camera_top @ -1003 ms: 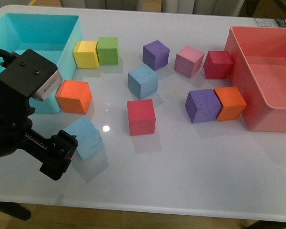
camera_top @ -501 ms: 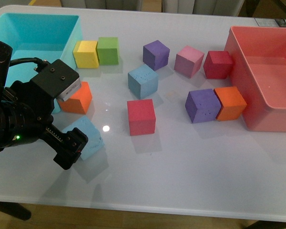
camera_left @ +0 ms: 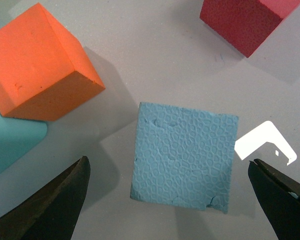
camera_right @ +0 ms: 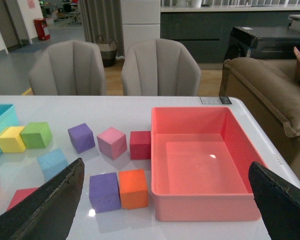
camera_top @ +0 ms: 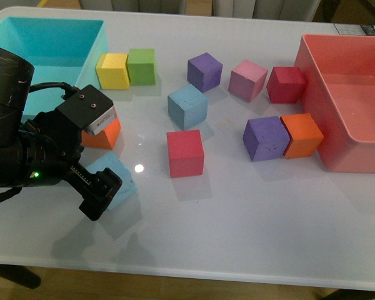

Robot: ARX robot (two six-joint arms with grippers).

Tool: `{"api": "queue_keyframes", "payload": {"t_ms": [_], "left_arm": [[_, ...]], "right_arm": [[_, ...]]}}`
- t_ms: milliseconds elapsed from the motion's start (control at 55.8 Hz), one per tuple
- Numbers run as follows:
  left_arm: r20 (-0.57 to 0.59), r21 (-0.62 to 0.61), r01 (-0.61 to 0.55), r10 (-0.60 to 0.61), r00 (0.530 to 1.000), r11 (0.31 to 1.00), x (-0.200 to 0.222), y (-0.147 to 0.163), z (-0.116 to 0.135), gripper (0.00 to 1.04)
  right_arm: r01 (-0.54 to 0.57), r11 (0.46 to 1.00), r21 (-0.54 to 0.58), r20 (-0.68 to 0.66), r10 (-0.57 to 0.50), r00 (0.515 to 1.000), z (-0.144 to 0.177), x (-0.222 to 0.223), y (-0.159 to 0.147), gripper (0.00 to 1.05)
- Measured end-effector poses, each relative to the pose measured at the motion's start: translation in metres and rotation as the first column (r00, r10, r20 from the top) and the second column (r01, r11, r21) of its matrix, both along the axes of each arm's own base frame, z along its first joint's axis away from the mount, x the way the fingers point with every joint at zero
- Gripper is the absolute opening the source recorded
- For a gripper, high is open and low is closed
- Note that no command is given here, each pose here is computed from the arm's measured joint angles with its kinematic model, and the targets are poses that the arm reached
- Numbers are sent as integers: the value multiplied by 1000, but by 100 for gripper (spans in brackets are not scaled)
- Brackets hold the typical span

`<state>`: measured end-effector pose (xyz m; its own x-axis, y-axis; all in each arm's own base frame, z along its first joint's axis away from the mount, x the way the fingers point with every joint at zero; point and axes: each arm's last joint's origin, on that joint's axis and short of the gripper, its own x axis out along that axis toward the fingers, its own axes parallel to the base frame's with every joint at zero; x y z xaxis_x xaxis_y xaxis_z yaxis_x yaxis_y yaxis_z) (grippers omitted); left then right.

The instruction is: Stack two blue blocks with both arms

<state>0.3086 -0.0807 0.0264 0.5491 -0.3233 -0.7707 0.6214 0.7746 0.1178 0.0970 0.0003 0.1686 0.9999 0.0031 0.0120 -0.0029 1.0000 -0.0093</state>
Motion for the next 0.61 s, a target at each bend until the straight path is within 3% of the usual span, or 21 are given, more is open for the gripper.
{"api": "queue_keyframes", "payload": {"t_ms": [609], "left_arm": [[-63, 74, -14, 18, 998, 997, 8, 0, -30, 96]], "right_arm": [[0, 1000, 0, 0, 0, 1000, 0, 0, 0, 96]]}}
